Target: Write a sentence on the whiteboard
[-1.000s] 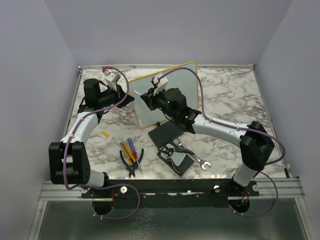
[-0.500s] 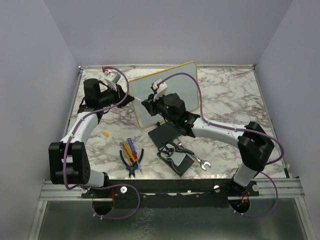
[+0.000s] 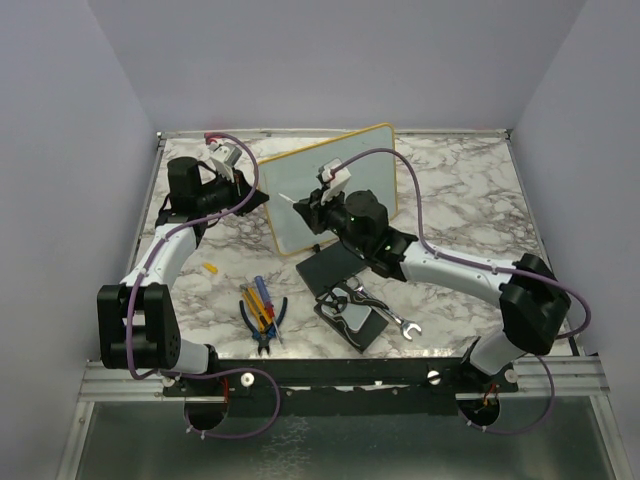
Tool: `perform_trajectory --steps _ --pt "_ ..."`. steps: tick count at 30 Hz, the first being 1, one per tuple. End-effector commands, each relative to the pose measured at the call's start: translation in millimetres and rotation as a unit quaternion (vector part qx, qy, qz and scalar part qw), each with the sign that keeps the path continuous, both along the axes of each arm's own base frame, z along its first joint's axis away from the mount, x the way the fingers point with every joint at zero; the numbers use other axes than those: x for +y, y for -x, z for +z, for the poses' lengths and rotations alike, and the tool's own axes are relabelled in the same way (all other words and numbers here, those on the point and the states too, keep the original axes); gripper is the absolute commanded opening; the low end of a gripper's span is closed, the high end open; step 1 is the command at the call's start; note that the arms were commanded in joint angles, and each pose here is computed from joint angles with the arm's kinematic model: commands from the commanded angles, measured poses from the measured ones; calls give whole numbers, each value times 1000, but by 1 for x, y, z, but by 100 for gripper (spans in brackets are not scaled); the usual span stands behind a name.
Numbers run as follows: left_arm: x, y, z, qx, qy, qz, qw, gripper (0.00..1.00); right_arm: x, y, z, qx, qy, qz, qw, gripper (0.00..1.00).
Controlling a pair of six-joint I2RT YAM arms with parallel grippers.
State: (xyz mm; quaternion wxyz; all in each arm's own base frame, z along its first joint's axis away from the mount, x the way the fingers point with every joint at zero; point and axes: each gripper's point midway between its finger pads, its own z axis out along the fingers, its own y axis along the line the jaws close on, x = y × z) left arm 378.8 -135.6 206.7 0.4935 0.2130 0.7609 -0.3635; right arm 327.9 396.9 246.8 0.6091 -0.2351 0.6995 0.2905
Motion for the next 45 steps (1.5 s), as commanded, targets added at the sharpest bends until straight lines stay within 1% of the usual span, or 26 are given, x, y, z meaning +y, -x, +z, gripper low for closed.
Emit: perform_trajectory --steps 1,8,16,35,37,45 --pt "-5 7 -18 25 -22 -3 999 0 -7 11 42 -31 -48 8 998 1" --pt "-5 7 -18 24 -22 -3 999 0 -12 3 54 -41 -52 -16 998 1" --pt "-5 6 -19 25 -24 -2 999 0 -5 -9 47 -42 -42 -22 998 1" --pt "-7 6 -18 23 -24 -6 999 0 8 -21 36 -38 -28 -21 999 1" --pt "-7 8 -21 32 -24 -6 999 0 9 -23 34 -37 -26 -24 999 1" --pt "-8 10 -20 33 -22 -10 999 0 7 -35 25 -32 -12 -52 998 1"
